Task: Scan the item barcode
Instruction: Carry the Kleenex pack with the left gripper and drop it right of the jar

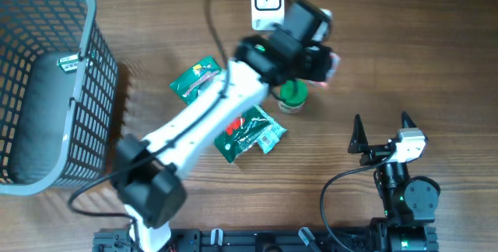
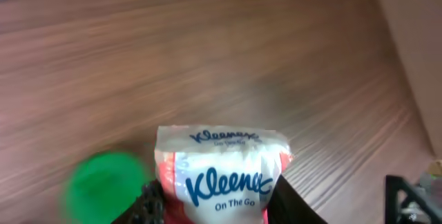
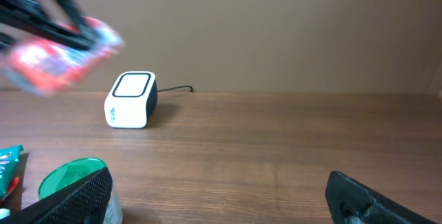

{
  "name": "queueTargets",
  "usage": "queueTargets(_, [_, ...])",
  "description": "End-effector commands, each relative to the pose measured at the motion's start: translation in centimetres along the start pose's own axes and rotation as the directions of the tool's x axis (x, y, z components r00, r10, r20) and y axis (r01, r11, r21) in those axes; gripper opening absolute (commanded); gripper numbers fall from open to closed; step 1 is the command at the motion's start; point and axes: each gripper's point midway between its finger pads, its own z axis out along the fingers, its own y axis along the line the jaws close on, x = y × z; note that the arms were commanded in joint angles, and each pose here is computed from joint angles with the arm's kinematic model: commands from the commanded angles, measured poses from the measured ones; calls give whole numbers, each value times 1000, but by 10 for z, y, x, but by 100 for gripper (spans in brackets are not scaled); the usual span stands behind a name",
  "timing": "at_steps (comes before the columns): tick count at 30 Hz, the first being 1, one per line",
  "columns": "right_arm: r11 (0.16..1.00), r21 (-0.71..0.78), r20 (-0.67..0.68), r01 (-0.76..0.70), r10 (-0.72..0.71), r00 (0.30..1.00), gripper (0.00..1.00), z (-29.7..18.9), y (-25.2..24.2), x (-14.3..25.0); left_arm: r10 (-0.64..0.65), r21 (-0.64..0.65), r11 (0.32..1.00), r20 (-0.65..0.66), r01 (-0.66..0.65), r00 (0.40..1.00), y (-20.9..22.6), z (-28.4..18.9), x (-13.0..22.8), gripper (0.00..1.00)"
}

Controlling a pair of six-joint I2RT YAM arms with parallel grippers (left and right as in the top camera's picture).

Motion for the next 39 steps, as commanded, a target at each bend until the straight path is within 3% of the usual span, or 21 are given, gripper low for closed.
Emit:
queueTargets(1, [1000,18,4,-13,13,1000,100,0,-3,-1,-116,-22,993,8,116,993,-14,37,11,31])
queueTargets(7, [1000,18,4,-13,13,1000,100,0,-3,-1,-363,-54,932,-97,359,927,-21,94,54,33])
queueTargets(12, [1000,18,4,-13,13,1000,100,0,-3,-1,-366,-115,930,-188,349,911,-20,127,98,34])
queueTargets(15, [1000,18,4,-13,13,1000,100,0,-3,-1,-392,-218,909,-165,355,905,-3,133,111,34])
queueTargets(19, [1000,18,4,-12,12,1000,100,0,-3,-1,-403,-306,886,-136,348,905,16,131,117,34])
queueTargets(22, [1000,18,4,-13,13,1000,100,0,-3,-1,-404,-312,885,-146,346,903,16,131,120,48])
queueTargets(24, [1000,18,4,-13,13,1000,100,0,-3,-1,-407,-319,884,-164,342,899,15,129,125,52])
queueTargets(33, [1000,18,4,-13,13,1000,100,0,-3,-1,-400,-309,886,-133,345,907,6,95,109,49])
queueTargets(39, [1000,18,4,-12,12,1000,100,0,-3,-1,-383,-479,808,15,342,924,52,27,83,50])
